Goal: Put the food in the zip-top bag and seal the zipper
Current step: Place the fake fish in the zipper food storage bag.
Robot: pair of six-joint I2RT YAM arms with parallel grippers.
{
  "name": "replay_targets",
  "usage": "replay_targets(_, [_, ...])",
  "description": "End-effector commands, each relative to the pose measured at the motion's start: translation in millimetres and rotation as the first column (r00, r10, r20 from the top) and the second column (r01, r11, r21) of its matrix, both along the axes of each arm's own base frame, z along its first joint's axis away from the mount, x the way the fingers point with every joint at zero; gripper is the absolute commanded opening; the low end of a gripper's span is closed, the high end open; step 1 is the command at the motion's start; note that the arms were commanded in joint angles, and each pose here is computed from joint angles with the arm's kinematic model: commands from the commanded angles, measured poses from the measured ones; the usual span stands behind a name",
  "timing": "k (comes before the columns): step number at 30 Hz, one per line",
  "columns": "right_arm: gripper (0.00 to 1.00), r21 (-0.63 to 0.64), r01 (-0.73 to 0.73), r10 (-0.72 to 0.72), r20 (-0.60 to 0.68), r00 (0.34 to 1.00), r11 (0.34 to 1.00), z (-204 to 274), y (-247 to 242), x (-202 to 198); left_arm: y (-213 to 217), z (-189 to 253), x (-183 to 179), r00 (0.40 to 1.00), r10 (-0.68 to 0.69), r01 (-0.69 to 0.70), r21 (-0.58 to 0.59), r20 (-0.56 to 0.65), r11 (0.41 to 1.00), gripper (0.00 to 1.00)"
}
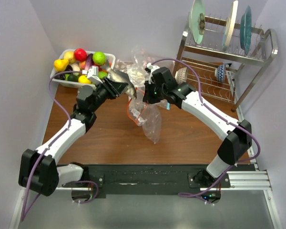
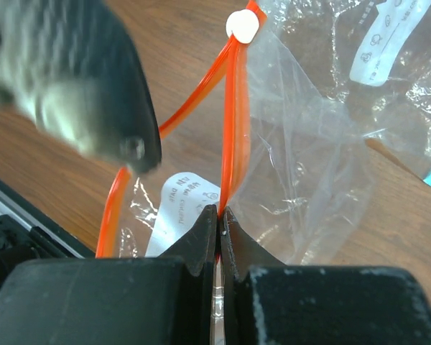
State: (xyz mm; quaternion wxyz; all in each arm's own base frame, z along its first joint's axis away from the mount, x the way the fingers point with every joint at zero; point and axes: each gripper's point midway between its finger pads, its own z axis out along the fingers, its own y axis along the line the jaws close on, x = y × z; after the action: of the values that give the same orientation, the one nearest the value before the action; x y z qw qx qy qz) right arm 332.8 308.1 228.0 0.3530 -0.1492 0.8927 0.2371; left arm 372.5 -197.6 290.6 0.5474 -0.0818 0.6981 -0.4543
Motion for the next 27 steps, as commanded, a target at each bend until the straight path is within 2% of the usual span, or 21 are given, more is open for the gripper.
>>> replay_targets(1, [0.00, 0.069, -0.029, 0.028, 0.019, 0.999, 0.997, 31.8, 3.8, -7.9, -10.6, 1.8, -19.4, 0.995, 0.018, -0.024, 0.060, 0.095, 0.998, 0.21])
replay_targets(6, [0.00, 0.107, -0.030, 0.028, 0.018, 0.999, 0.994, 45.6, 6.0, -11.7, -19.6, -27.0, -30.4, 0.994, 0.010, -0.025, 0.141, 0.107, 0.990, 0.20])
replay_targets(15, [0.00, 0.162, 0.007, -0.012, 0.032, 0.999, 0.987, 63.1, 4.1, -11.1, -50.5, -47.7, -54.0, 0.989, 0.016, -0.061, 0.303, 0.149, 0.951, 0.20])
replay_targets(21, [0.00, 0.199, 0.064, -0.069, 0.018, 0.997, 0.978, 55.7, 1.5, -2.2, -67.6, -50.8, -70.0, 0.989, 0.008, -0.059, 0.344, 0.146, 0.937, 0.28])
replay_targets(24, [0.00, 0.221, 0.081, -0.086, 0.013, 0.996, 0.972, 53.9, 0.4, 1.9, -75.3, -51.5, -73.7, 0.991, -0.010, -0.039, 0.373, 0.130, 0.927, 0.42])
replay_targets(25, [0.00, 0.232, 0.085, -0.091, 0.017, 0.996, 0.969, 55.0, 0.7, 3.7, -75.0, -58.9, -75.5, 0.995, -0.013, -0.030, 0.405, 0.103, 0.914, 0.56])
replay_targets(26, [0.00, 0.233, 0.087, -0.093, 0.016, 0.996, 0.969, 54.7, 0.3, 4.2, -77.4, -52.9, -75.1, 0.993, -0.019, -0.030, 0.415, 0.113, 0.909, 0.61])
replay_targets(27, [0.00, 0.232, 0.090, -0.096, 0.016, 0.995, 0.969, 54.3, -0.3, 5.0, -78.2, -51.0, -76.4, 0.994, -0.019, -0.029, 0.422, 0.109, 0.906, 0.73])
